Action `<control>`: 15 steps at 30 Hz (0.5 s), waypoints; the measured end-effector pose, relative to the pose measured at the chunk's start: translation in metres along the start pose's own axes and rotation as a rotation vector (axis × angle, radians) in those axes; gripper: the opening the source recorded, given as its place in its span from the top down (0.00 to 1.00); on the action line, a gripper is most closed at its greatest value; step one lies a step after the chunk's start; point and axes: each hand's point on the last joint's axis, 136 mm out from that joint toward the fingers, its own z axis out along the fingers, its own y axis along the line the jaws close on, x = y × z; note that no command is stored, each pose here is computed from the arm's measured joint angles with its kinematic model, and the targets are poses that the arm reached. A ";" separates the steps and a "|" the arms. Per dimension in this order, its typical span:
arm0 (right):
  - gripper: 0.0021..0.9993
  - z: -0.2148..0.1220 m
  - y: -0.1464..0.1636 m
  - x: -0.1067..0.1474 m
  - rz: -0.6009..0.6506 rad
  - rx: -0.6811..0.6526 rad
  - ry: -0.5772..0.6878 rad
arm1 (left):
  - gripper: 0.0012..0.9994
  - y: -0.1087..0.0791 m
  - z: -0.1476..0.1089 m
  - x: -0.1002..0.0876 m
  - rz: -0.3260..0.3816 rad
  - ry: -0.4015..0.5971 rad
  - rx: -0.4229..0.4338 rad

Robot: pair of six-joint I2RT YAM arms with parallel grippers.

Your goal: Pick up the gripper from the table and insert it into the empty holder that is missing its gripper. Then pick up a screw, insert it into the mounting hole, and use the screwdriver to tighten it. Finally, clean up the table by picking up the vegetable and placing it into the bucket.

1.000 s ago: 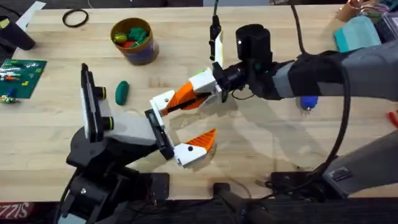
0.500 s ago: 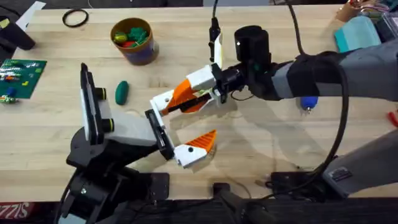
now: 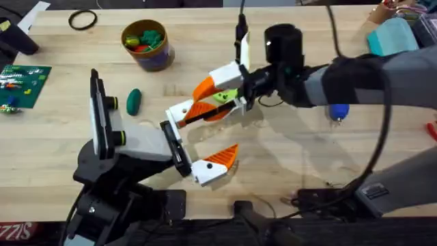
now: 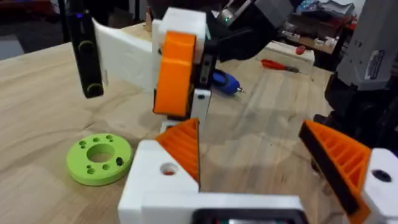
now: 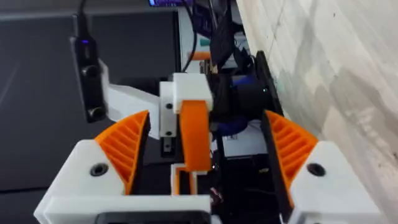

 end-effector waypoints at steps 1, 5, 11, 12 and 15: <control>0.00 -0.003 0.004 -0.001 -0.015 -0.002 -0.009 | 0.01 0.000 0.000 0.000 0.000 0.000 0.000; 0.00 -0.015 0.026 -0.002 -0.102 -0.013 -0.037 | 0.01 0.000 0.000 0.000 0.000 0.000 0.000; 0.00 -0.031 0.034 -0.007 -0.144 -0.019 -0.075 | 0.01 0.000 0.000 0.000 0.000 0.000 0.000; 0.00 -0.034 0.034 -0.008 -0.144 -0.018 -0.081 | 0.01 0.000 0.000 0.000 0.000 0.000 0.000; 0.00 -0.041 0.034 -0.012 -0.145 -0.018 -0.099 | 0.01 0.000 0.000 0.000 0.000 0.000 0.000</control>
